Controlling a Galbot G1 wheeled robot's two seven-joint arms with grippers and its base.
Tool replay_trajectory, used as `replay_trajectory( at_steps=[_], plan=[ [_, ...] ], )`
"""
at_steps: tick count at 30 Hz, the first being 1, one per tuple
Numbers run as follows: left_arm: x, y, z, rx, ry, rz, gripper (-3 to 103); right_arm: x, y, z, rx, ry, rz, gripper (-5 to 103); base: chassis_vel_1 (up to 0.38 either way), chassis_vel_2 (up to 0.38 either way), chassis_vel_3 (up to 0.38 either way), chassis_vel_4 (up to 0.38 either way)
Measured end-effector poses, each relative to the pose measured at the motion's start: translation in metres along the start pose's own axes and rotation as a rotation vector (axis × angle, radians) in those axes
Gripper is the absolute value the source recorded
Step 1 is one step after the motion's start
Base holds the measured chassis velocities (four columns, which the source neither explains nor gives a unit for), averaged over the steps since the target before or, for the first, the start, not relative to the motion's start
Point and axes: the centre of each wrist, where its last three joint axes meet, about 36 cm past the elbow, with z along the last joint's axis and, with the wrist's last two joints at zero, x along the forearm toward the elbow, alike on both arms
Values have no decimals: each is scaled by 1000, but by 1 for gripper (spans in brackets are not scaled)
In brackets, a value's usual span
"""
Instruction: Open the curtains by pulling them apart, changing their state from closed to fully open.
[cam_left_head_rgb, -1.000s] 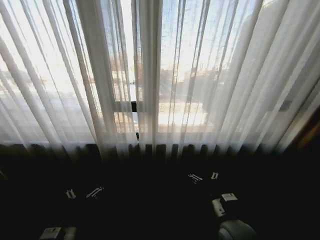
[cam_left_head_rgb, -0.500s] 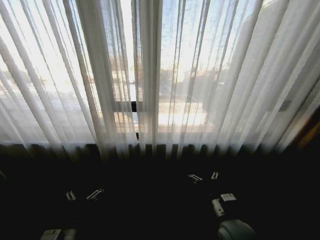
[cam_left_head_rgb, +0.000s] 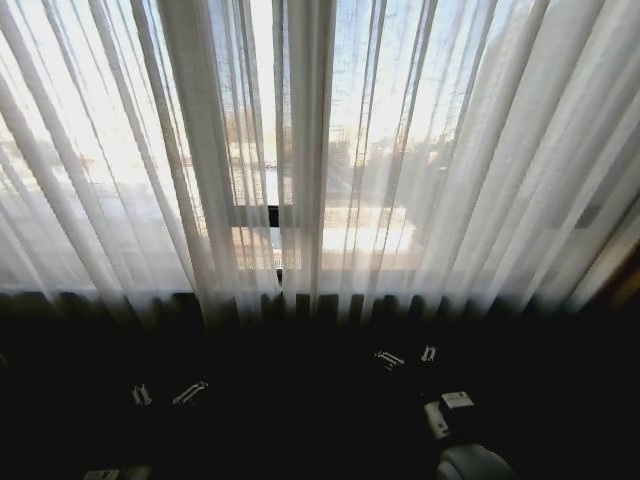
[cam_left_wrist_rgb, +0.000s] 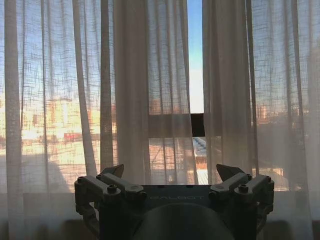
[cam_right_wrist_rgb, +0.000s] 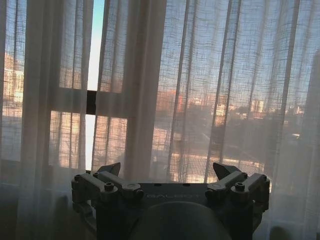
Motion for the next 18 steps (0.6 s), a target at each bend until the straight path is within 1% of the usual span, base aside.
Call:
replay_trajectory(
  at_steps=[9, 18],
  plan=[
    [-1, 0, 0, 0, -5, 0, 100, 2, 4, 2, 5, 4, -23, 100, -132, 254, 137, -256],
    [-2, 1, 2, 2, -3, -2, 100, 1, 10, 5, 2, 10, -40, 100, -33, 264, 33, -255]
  ],
)
